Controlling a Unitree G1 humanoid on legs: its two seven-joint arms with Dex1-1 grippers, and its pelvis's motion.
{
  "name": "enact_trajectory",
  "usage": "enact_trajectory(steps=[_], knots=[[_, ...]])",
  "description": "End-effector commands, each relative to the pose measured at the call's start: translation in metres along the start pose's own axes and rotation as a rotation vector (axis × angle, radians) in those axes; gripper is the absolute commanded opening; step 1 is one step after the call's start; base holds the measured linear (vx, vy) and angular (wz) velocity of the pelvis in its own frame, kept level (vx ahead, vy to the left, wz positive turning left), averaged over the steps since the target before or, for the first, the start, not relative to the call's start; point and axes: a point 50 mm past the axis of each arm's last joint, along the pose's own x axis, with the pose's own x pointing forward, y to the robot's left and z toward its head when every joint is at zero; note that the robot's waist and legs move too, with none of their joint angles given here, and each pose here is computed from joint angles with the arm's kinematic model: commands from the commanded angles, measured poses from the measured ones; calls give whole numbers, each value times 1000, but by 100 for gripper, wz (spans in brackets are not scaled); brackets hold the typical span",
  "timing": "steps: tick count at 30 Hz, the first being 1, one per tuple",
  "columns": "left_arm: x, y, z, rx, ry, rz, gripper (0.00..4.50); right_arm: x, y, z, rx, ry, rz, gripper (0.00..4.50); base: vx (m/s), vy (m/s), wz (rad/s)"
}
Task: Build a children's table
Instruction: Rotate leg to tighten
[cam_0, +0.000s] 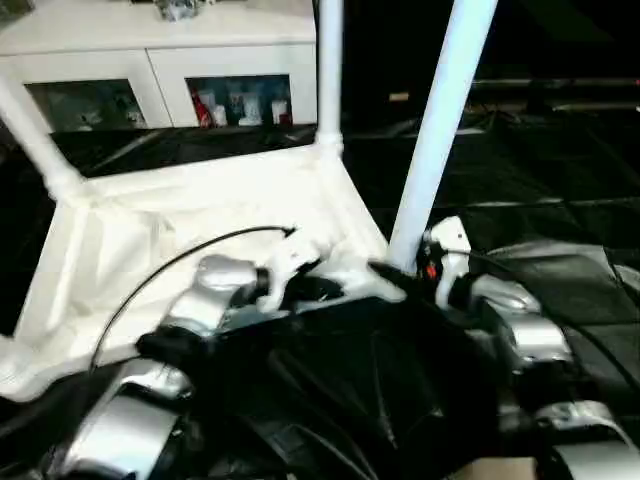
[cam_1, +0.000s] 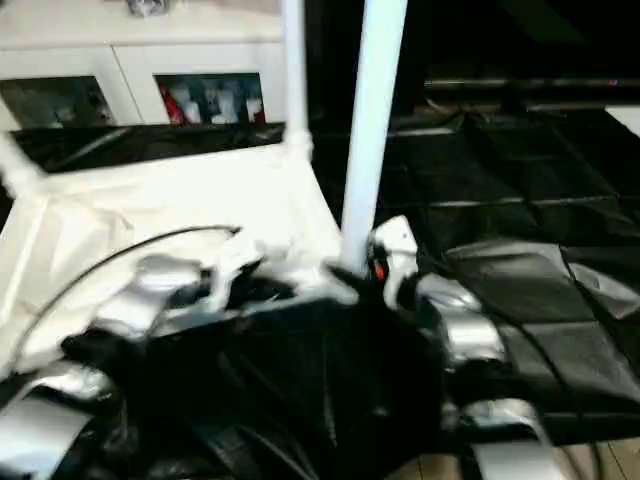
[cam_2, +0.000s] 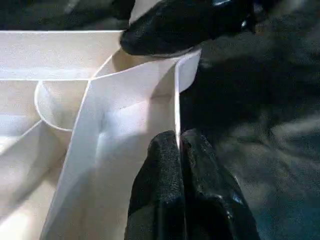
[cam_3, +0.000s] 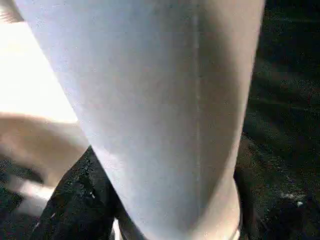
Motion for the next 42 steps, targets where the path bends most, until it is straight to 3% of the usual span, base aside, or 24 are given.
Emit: enact_trajectory(steps=[1, 4, 7, 8, 15, 23, 32, 33, 39, 42], knots=[[18, -5, 9, -35, -40, 67, 0, 0, -3, -26, 81, 101, -177, 267, 0, 0, 0], [27, -7, 15, -39, -53, 100, 0, 8, 6, -31, 141, 120, -214, 267, 0, 0, 0], [32, -11, 19, -25, -69, 79, 0, 18, 27, -30, 84, 120, -111, 267, 0, 0, 0], [31, -13, 17, -13, -66, 54, 0, 19, 31, -25, 50, 94, -61, 302, 0, 0, 0], [19, -12, 10, 18, -67, -30, 0, 11, 24, -12, -65, 49, 92, 374, 0, 0, 0], [-10, -13, -5, 54, -31, -216, 0, -13, 8, 3, -174, 66, 370, 374, 0, 0, 0], [-41, -11, -17, 60, 13, -352, 0, -33, -2, 7, -183, 113, 540, 374, 0, 0, 0], [-43, -10, -17, 60, 14, -353, 0, -33, -3, 7, -182, 114, 543, 348, 0, 0, 0], [-44, -10, -16, 58, 10, -350, 0, -36, 0, 5, -156, 114, 575, 308, 0, 0, 0], [-36, -9, -14, 51, -4, -279, 0, -33, 6, -2, -132, 101, 541, 280, 0, 0, 0]])
